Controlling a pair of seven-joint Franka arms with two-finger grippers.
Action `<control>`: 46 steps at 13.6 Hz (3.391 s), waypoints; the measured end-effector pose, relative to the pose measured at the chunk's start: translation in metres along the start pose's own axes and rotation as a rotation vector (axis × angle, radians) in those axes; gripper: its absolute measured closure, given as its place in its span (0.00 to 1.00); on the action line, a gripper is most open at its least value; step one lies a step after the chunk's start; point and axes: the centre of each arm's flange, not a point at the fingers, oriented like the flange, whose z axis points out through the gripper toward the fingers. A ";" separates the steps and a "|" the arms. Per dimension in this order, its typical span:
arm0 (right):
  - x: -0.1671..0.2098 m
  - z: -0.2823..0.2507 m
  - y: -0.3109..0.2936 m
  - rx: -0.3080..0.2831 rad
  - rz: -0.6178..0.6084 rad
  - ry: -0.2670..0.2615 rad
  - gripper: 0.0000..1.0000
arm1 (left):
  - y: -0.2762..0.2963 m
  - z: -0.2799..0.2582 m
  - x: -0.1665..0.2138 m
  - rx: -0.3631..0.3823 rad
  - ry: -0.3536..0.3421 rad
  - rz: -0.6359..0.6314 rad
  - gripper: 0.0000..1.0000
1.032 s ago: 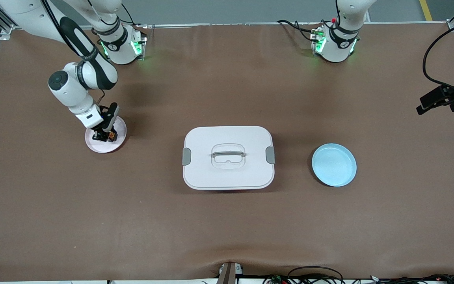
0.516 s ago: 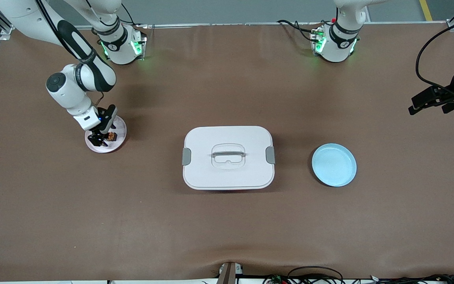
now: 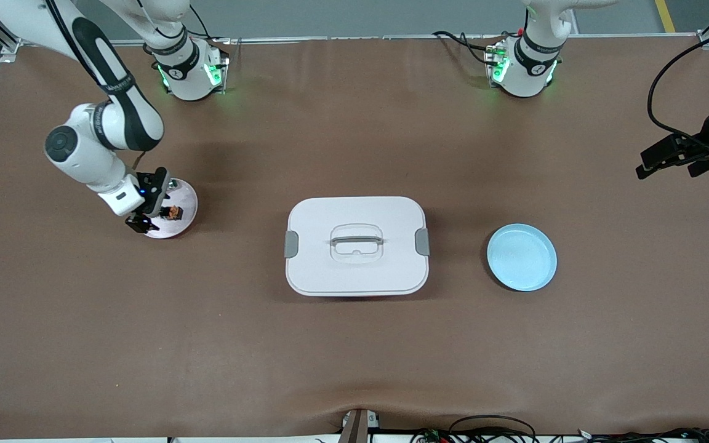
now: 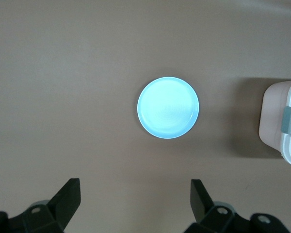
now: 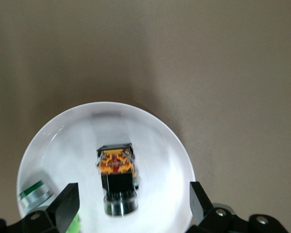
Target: Transfer orange switch to right arm and place
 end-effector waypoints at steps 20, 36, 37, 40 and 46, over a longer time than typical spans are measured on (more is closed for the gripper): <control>0.053 -0.310 0.079 -0.022 1.206 -0.083 0.00 | 0.022 -0.039 -0.020 0.025 0.066 0.048 0.00; 0.030 -0.362 0.094 -0.021 1.511 -0.009 0.00 | 0.022 -0.045 -0.021 0.028 0.066 0.049 0.00; 0.030 -0.363 0.094 -0.022 1.513 -0.008 0.00 | 0.022 -0.045 -0.020 0.028 0.065 0.049 0.00; 0.019 -0.367 0.095 -0.028 1.537 -0.002 0.00 | 0.022 -0.045 -0.020 0.028 0.065 0.048 0.00; 0.023 -0.367 0.093 -0.017 1.533 -0.020 0.00 | 0.022 -0.044 -0.020 0.028 0.063 0.048 0.00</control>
